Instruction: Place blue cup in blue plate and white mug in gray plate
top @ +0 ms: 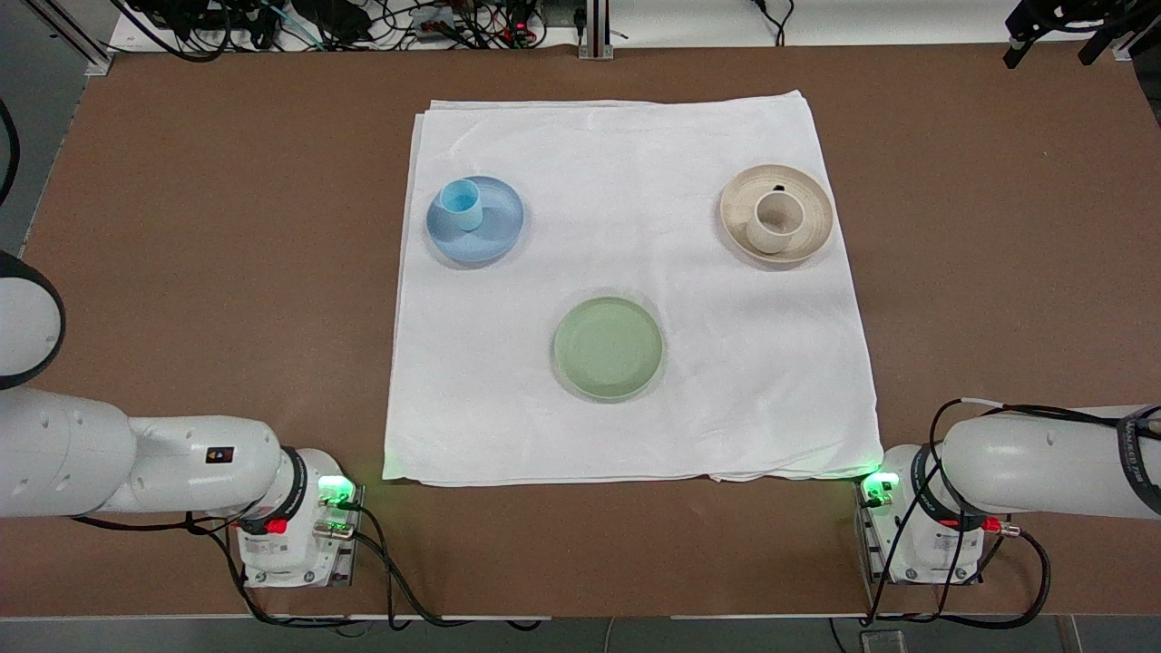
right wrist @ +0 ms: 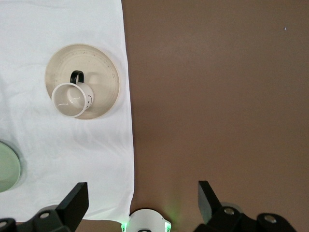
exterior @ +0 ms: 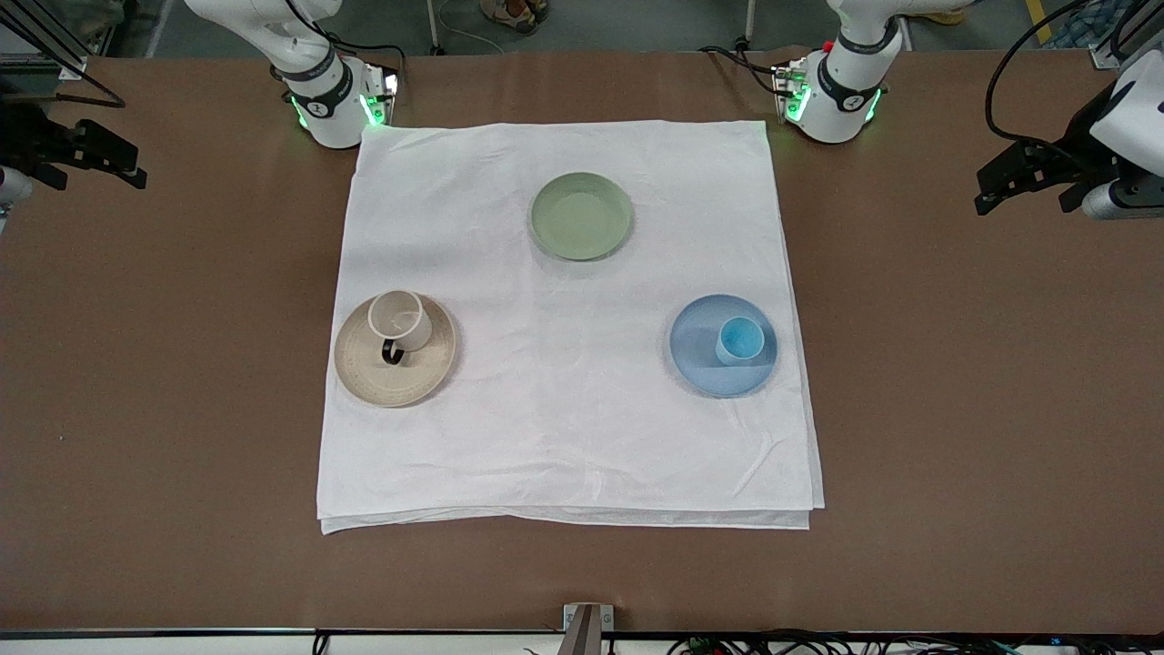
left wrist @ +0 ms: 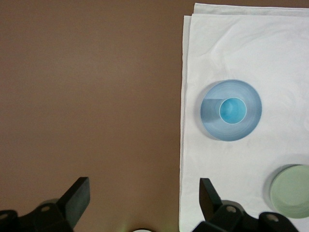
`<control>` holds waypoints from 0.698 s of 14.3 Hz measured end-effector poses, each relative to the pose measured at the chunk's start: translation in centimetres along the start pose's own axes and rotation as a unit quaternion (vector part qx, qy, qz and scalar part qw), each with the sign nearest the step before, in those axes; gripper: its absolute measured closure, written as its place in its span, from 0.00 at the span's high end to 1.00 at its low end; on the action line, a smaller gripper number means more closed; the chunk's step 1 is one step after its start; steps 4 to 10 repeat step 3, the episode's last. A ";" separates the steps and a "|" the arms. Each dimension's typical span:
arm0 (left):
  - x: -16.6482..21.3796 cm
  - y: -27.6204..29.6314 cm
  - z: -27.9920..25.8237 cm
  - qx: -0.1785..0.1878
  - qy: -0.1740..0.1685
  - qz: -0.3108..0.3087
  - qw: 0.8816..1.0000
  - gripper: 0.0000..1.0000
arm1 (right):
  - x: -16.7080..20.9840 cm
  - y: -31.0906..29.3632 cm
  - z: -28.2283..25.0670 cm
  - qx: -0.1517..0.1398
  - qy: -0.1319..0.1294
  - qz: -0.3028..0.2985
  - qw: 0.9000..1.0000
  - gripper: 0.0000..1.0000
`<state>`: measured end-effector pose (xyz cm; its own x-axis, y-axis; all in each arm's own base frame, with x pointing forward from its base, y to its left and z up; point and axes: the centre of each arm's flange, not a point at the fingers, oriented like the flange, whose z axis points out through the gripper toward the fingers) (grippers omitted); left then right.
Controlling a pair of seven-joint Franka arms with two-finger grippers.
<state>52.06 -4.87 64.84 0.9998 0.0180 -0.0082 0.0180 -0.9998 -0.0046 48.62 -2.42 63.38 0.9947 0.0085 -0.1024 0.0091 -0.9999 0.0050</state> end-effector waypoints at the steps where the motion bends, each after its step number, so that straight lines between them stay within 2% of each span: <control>1: 0.0 -0.1 0.0 0.000 0.000 -0.001 1.000 1.00 | 0.1 -0.1 0.0 0.001 0.003 0.000 1.000 1.00; 10: 0.1 -0.1 0.0 0.000 0.001 -0.001 1.000 1.00 | 0.2 0.0 0.0 0.009 0.006 0.002 1.000 1.00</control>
